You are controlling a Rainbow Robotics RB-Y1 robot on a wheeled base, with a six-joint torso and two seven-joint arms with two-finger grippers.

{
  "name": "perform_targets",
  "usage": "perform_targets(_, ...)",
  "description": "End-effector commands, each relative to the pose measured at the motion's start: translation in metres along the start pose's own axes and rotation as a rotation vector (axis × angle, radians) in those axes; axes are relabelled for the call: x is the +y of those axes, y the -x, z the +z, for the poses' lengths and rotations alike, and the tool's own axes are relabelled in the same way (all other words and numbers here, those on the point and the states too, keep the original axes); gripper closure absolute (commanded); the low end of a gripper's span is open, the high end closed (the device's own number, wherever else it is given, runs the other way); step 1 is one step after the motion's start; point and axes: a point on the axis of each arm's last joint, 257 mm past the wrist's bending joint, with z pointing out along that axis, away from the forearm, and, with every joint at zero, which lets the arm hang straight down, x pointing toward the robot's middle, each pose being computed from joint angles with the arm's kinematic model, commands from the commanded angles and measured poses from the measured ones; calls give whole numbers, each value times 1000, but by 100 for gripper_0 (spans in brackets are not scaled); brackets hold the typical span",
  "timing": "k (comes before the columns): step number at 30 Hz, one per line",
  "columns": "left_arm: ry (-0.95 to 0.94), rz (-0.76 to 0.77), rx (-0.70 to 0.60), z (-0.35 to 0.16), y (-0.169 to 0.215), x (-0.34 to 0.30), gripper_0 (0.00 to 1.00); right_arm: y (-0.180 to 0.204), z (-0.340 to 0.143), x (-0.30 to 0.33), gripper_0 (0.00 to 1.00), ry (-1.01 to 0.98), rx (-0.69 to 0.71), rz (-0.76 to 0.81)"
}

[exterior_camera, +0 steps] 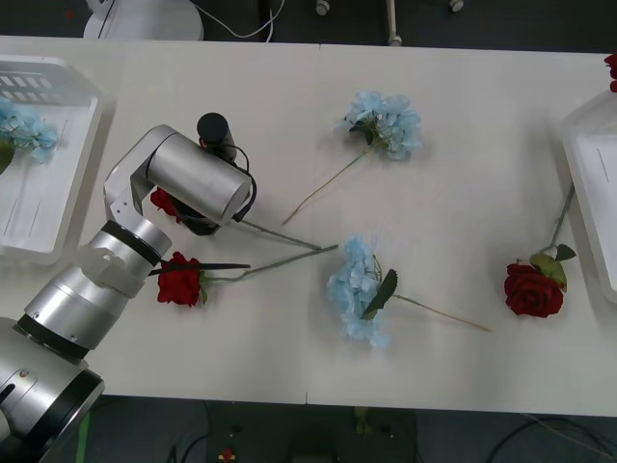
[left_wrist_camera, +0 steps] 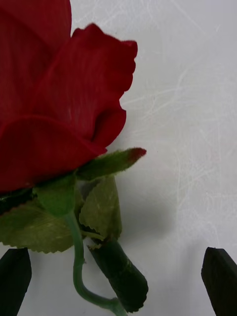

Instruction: Put the red flowers into the right box and the blue flowers into the left box

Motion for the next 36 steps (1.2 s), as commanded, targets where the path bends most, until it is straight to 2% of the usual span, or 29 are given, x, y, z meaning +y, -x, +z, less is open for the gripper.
perform_targets(1,6,-50,-49,3,29,11,2,-26,15,-12,100,-55,29,-19)
perform_targets(3,12,-55,-55,4,32,14,11,-41,28,-5,100,-50,51,-2)
perform_targets(7,33,-51,-79,9,40,22,17,-60,49,1,100,-44,56,41)
perform_targets(13,40,-52,-90,22,45,30,20,-85,67,9,100,-51,82,61)
perform_targets(14,40,-51,-92,25,46,31,29,-91,69,9,100,-52,95,62)
perform_targets(17,34,-53,-93,28,46,31,85,-95,70,9,100,-53,104,60)
perform_targets(18,33,-55,-94,28,46,31,100,-94,70,9,98,-53,102,58)
perform_targets(22,21,-62,-88,25,47,24,100,-94,70,10,59,-51,102,65)
perform_targets(24,11,-72,-83,23,49,20,100,-90,69,11,48,-40,92,81)
perform_targets(25,11,-72,-83,23,49,20,100,-90,69,11,48,-40,92,81)
perform_targets(26,-11,-78,-80,18,51,12,100,-83,67,13,39,-27,75,94)
perform_targets(32,-123,-106,-68,-11,72,-20,100,-44,50,17,26,24,11,132)
perform_targets(36,-221,-93,-46,-51,99,-43,100,4,23,15,22,63,-96,98)
